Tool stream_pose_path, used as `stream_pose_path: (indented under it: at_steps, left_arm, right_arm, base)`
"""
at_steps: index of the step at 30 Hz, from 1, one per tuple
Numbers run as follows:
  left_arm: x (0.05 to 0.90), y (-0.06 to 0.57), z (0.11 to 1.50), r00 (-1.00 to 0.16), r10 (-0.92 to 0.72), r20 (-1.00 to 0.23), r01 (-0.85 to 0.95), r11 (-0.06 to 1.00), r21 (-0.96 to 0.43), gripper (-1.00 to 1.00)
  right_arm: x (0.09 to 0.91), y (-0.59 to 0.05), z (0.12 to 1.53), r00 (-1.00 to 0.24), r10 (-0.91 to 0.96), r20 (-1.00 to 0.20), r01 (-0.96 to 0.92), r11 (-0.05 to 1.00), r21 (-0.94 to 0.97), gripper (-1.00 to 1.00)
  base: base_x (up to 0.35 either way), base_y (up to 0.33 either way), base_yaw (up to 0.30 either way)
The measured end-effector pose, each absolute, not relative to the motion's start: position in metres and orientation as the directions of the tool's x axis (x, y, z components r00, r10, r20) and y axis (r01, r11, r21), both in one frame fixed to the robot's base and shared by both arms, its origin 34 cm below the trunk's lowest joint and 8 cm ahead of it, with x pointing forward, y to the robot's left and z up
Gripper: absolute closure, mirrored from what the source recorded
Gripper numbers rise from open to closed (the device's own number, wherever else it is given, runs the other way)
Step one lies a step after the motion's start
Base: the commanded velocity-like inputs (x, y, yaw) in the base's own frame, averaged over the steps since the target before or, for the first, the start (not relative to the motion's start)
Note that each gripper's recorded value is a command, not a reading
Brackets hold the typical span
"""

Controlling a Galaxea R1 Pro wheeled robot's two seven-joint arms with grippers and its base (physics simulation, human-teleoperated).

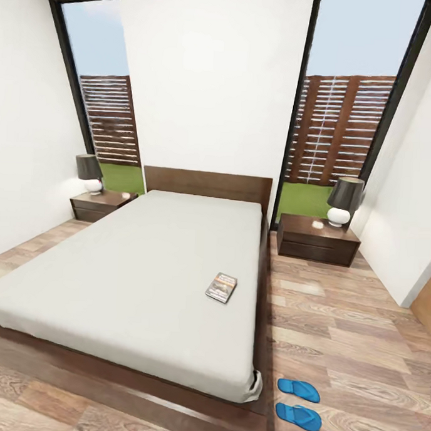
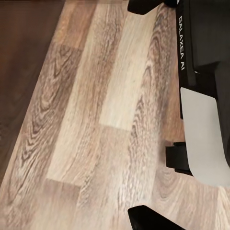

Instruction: In the bedroom, move the book from the bed onto either nightstand, and place the two sandals side by side next to the bed.

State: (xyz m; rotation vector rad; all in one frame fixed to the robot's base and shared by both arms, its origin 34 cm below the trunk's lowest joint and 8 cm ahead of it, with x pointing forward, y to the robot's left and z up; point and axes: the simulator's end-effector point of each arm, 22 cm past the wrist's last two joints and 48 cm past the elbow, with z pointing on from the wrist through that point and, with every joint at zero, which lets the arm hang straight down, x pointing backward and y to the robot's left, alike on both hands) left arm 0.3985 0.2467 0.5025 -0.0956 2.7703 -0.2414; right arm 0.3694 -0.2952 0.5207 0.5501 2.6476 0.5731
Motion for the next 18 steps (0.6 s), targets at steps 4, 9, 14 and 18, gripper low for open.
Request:
stream_pose_path:
  at_steps: [4,9,14,18]
  left_arm:
    - [0.3985,0.2467,0.5025,-0.934,-0.097,-0.344,-0.036,0.983,-0.179,-1.0]
    - [0.3984,0.2467,0.5025,-0.934,-0.097,-0.344,-0.036,0.983,-0.179,-1.0]
    - [0.3987,0.2467,0.5026,-0.934,-0.097,-0.345,-0.036,0.983,-0.179,-1.0]
    - [0.3985,0.2467,0.5026,-0.934,-0.097,-0.345,-0.036,0.983,-0.179,-1.0]
  right_arm:
    - [0.3666,-0.2952,0.5199,-0.854,0.445,-0.269,0.294,0.84,0.455,-1.0]
    - [0.3662,-0.2956,0.5197,-0.854,0.445,-0.268,0.295,0.841,0.454,-1.0]
    - [0.366,-0.2964,0.5196,-0.854,0.445,-0.269,0.296,0.841,0.453,-1.0]
    - [0.3664,-0.2974,0.5195,-0.853,0.445,-0.272,0.296,0.842,0.45,-1.0]
  base:
    - [0.0,0.0,-0.3]
    - [0.0,0.0,-0.3]
    - [0.0,0.0,-0.3]
    - [0.0,0.0,-0.289]
